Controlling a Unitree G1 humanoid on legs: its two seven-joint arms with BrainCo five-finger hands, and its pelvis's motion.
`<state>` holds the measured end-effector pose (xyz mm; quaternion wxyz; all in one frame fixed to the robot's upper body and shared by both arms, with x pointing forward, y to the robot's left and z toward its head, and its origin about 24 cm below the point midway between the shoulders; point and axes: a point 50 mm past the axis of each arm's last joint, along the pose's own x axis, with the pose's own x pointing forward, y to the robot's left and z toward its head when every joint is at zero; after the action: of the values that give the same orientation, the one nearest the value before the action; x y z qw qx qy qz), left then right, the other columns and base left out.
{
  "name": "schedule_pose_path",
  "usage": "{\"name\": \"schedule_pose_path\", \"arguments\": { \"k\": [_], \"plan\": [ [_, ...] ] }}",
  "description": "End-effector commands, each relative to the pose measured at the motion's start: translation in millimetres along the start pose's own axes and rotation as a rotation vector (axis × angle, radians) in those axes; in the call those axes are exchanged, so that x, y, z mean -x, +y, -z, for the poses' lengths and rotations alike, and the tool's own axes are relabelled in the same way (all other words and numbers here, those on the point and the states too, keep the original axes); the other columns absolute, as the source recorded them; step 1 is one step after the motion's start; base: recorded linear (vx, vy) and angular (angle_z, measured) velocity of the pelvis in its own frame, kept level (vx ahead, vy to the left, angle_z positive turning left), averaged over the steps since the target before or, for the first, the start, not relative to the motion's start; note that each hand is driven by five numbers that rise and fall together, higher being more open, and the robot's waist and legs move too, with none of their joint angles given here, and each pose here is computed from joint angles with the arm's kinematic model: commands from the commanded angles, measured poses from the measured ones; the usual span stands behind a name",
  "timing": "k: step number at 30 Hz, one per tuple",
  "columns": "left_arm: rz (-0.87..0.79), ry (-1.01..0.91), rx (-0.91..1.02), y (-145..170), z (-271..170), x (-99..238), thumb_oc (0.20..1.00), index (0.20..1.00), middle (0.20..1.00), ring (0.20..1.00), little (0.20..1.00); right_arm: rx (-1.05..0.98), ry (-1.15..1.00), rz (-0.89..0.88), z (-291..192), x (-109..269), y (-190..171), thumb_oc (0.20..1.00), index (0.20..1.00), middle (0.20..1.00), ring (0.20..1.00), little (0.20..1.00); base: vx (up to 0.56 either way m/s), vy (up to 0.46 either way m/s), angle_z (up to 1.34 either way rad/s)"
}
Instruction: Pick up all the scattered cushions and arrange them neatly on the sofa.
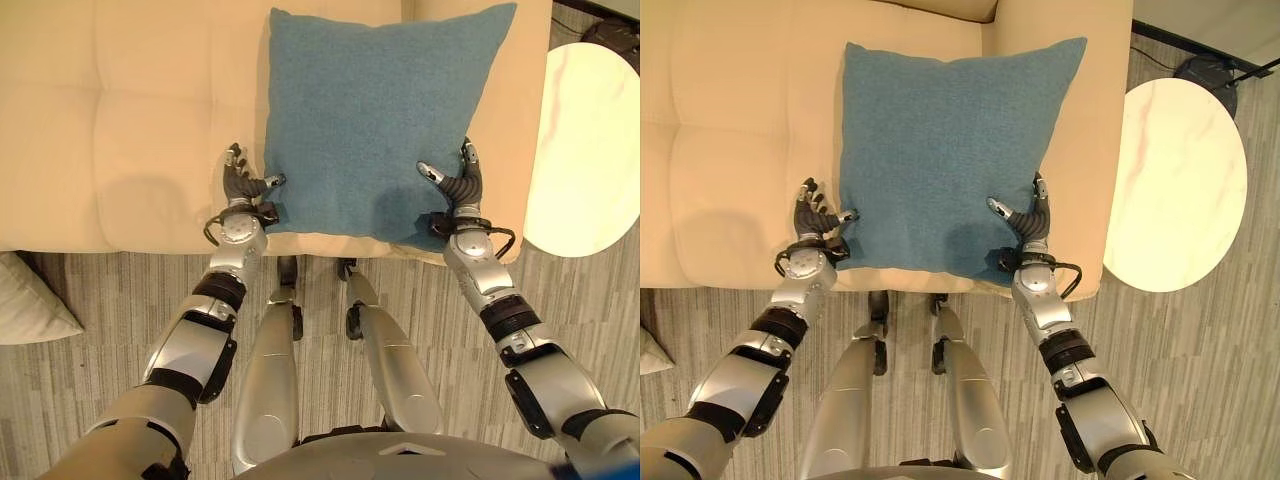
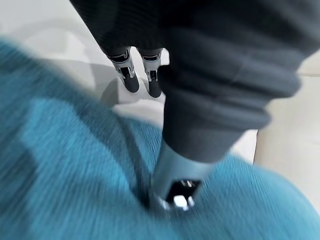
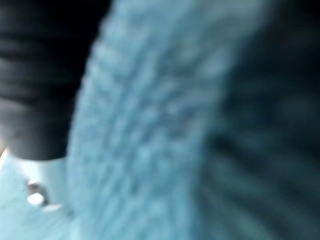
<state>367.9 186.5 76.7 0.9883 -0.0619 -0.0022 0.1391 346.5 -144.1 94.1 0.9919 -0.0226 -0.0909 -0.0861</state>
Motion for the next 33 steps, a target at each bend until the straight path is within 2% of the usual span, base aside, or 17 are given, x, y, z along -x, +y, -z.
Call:
{"name": "schedule_pose_path", "arguments": {
  "k": [1, 10, 15, 24, 30, 33],
  "plan": [
    [0.248, -0.023, 0.138, -69, -5, 18, 0.2, 0.2, 0.2, 0.2, 0.2, -0.031, -0.094, -0.116, -17, 6, 28, 0.2, 0.2, 0.2, 0.2, 0.2, 0.0, -0.038, -0.05],
    [0.219, -0.047, 0.305, -52, -2, 32, 0.2, 0.2, 0.2, 0.2, 0.2, -0.055, -0.074, -0.091, -4, 26, 6, 0.2, 0.2, 0.2, 0.2, 0.2, 0.03, -0.034, -0.02],
    [0.242, -0.033, 0.375, -43, 12, 57, 0.2, 0.2, 0.2, 0.2, 0.2, -0.056, -0.057, -0.083, 6, 45, -9, 0.2, 0.2, 0.2, 0.2, 0.2, 0.09, -0.056, 0.0],
    [0.307, 0.015, 0.328, -16, 38, 100, 0.2, 0.2, 0.2, 0.2, 0.2, 0.047, -0.063, -0.062, 14, 77, -47, 0.2, 0.2, 0.2, 0.2, 0.2, 0.05, -0.083, 0.19],
    [0.332, 0.047, 0.305, -8, 47, 114, 0.2, 0.2, 0.2, 0.2, 0.2, 0.114, -0.066, -0.051, 15, 90, -64, 0.2, 0.2, 0.2, 0.2, 0.2, 0.03, -0.114, 0.39],
    [0.385, 0.015, 0.254, -15, 40, 113, 0.2, 0.2, 0.2, 0.2, 0.2, 0.115, -0.079, -0.045, 12, 87, -69, 0.2, 0.2, 0.2, 0.2, 0.2, 0.04, 0.149, 0.49]
  ]
}}
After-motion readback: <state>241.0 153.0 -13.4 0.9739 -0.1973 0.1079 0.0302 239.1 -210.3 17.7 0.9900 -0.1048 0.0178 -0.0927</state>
